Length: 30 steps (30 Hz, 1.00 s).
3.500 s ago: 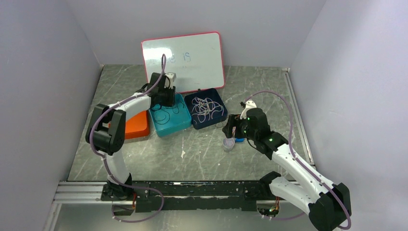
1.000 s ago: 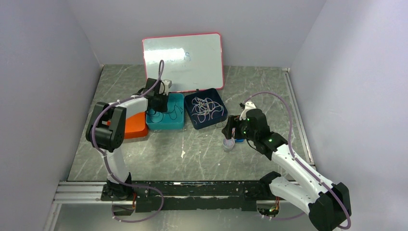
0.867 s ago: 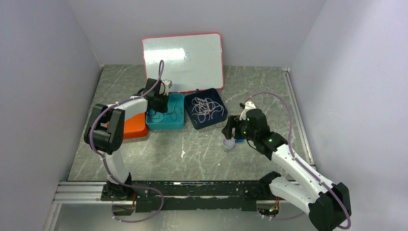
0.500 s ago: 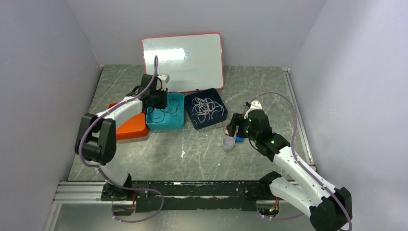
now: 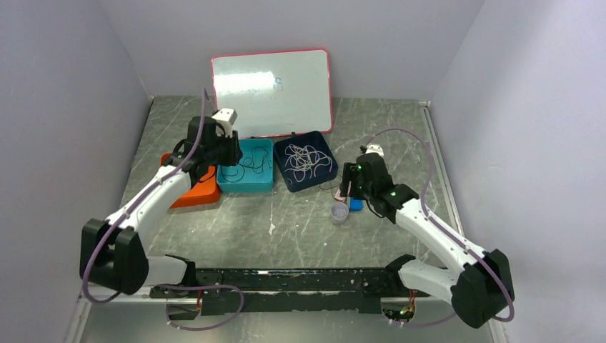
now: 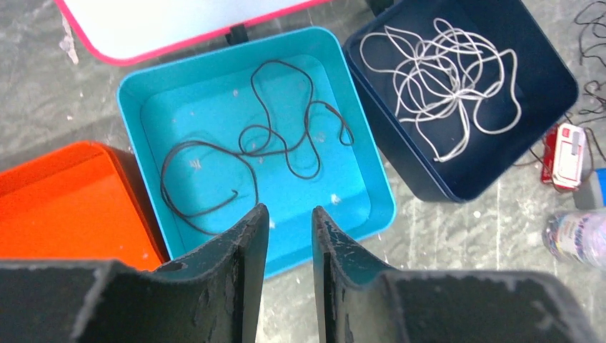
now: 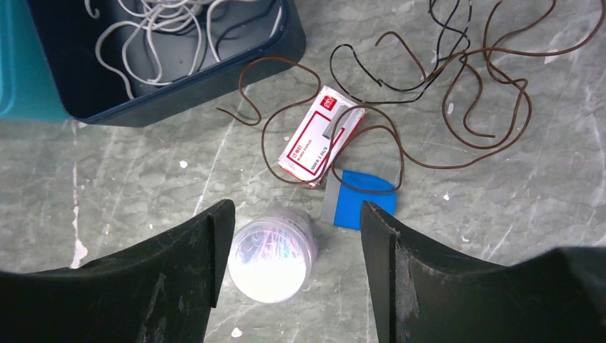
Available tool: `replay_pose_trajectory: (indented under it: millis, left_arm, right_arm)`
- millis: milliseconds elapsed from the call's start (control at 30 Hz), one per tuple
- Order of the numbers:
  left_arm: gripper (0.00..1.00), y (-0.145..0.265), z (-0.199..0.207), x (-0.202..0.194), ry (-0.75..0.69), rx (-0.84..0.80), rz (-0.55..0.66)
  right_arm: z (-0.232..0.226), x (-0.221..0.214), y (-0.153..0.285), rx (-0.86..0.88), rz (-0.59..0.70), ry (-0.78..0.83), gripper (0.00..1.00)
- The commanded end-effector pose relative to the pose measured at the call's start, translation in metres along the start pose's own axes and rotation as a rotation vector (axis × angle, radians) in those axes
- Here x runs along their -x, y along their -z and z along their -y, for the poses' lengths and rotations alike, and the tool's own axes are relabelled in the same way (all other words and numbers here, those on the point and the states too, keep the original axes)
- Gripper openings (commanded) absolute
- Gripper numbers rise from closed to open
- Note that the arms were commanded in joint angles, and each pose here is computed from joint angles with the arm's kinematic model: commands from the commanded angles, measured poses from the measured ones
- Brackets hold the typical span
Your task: Untangle the cables
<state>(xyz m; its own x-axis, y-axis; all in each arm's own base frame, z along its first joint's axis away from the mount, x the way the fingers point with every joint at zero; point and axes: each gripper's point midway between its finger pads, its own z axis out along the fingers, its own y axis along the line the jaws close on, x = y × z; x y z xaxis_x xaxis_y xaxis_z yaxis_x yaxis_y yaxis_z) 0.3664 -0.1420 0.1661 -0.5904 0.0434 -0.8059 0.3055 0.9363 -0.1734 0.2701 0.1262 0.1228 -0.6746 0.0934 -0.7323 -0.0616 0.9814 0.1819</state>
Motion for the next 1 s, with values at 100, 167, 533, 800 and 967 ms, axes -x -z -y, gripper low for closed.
replay_pose_trajectory:
  millis: [100, 167, 533, 800, 967]
  left_arm:
    - [0.35, 0.041, 0.016, -0.013, 0.075, -0.058, 0.03]
    - [0.35, 0.048, 0.018, -0.016, 0.085, -0.069, 0.037]
    - [0.35, 0.068, 0.022, -0.021, 0.095, -0.083, 0.06]
    - [0.36, 0.076, 0.02, -0.022, 0.097, -0.071, 0.072]
    - [0.36, 0.076, 0.02, -0.022, 0.098, -0.071, 0.073]
  right_arm:
    - [0.01, 0.005, -0.012, -0.1, -0.02, -0.026, 0.66]
    - [0.014, -0.001, -0.017, -0.12, -0.026, -0.047, 0.66]
    - [0.023, -0.015, -0.06, -0.151, -0.041, -0.105, 0.46]
    - [0.036, -0.016, -0.075, -0.172, -0.05, -0.129, 0.33]
    - [0.036, -0.02, -0.08, -0.149, -0.057, -0.139, 0.31]
